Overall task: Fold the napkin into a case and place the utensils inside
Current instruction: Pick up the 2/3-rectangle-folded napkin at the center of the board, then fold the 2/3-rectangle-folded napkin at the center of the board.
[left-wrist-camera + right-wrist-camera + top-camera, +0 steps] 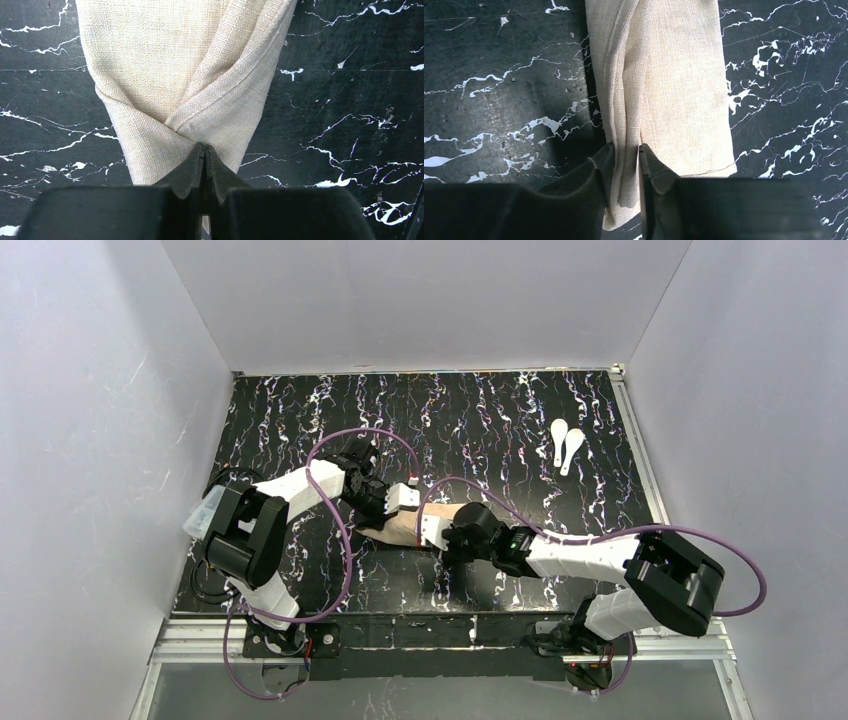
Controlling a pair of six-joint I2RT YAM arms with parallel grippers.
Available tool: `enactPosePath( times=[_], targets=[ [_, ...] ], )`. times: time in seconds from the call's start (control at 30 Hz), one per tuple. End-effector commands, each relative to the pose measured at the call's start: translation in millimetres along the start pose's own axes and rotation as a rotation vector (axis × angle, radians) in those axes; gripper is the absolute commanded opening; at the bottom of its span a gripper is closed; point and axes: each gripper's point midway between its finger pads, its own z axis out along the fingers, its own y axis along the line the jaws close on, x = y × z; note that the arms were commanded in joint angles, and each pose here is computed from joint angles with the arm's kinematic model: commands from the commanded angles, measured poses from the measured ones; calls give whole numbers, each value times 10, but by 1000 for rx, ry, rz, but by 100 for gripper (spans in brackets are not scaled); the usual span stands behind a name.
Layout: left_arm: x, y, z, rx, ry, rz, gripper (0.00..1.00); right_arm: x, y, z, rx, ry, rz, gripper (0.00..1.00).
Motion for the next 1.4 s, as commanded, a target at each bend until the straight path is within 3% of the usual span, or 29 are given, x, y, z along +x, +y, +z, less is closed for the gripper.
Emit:
enactPosePath(
  times=[0.0, 0.47, 0.8, 1.37],
  targets=[
    [88, -124, -62, 41, 30, -26, 0, -137, -99, -30, -2, -48, 37, 29],
    [106, -142, -58, 44, 31, -2, 0, -350, -205, -94, -309, -53, 241, 10],
    [105, -164, -49, 55, 26, 12, 0, -308, -516, -30, -396, -71, 413, 8],
    [51, -196, -48, 82, -3, 38, 0, -416, -683, 315, -475, -82, 472, 3]
  ],
)
